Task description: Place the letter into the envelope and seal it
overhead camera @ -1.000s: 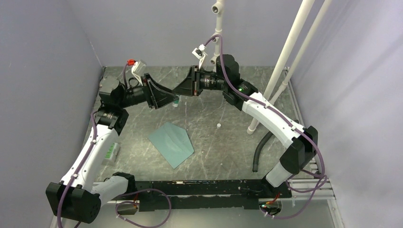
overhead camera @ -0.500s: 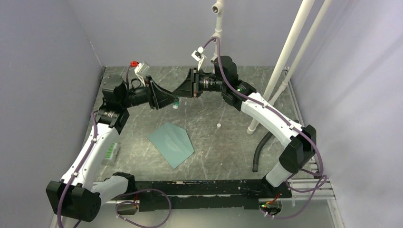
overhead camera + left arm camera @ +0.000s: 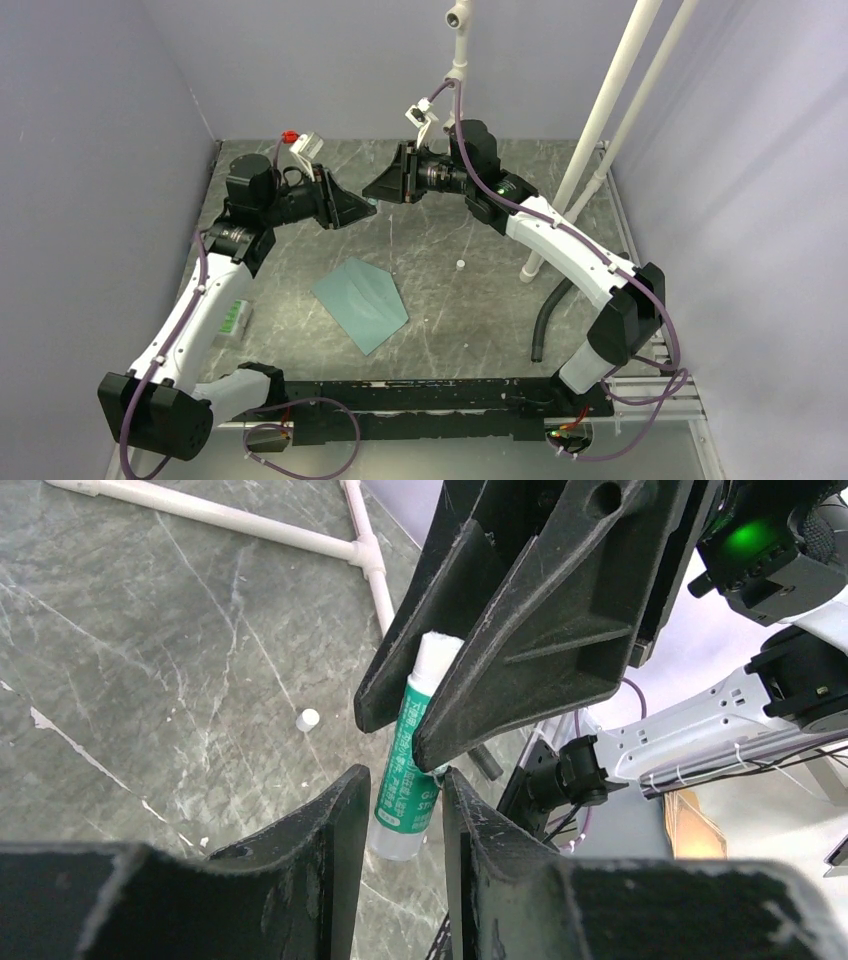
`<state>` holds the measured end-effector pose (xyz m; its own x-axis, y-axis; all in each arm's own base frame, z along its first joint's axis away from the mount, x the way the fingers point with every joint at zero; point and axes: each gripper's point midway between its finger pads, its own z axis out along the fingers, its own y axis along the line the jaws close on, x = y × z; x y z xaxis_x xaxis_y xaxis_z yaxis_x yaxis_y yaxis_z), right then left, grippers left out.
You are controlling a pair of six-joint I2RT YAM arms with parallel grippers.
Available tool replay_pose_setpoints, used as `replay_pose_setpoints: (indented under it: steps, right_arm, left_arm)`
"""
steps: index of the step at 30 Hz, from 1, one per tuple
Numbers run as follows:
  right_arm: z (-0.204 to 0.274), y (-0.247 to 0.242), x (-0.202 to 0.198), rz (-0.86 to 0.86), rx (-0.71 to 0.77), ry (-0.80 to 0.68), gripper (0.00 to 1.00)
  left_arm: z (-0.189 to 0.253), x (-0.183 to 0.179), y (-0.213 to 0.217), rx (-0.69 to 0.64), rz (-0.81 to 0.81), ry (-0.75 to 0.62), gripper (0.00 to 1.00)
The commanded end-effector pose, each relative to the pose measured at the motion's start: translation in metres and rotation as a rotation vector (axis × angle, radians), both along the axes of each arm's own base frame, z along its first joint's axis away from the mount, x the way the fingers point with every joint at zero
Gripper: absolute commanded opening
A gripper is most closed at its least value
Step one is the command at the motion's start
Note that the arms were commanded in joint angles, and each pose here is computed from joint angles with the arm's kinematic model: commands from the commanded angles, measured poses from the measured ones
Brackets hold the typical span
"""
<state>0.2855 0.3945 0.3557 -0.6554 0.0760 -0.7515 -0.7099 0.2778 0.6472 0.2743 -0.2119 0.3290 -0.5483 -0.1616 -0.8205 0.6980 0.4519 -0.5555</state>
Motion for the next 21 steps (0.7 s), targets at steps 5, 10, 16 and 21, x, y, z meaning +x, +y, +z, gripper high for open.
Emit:
replay_pose_setpoints:
  steps: [5,10,16,21]
  right_arm:
    - [0.038,0.002,-0.024,0.128,0.094,-0.086,0.0]
    - [0.047,0.005,-0.025,0.151,0.142,-0.084,0.0]
    - [0.055,-0.009,-0.008,-0.003,0.121,-0.099,0.41]
    - [0.055,-0.045,0.002,-0.193,0.128,-0.177,0.75]
  left_arm:
    - [0.016,-0.001,-0.009,-0.066,-0.093,-0.023,0.38]
    - [0.019,-0.008,-0.016,-0.104,-0.186,-0.033,0.2]
    - [0.023,0.0,-0.015,-0.114,-0.135,-0.044,0.02]
    - [0.037,0.019,-0.004,-0.147,0.048,-0.051,0.03]
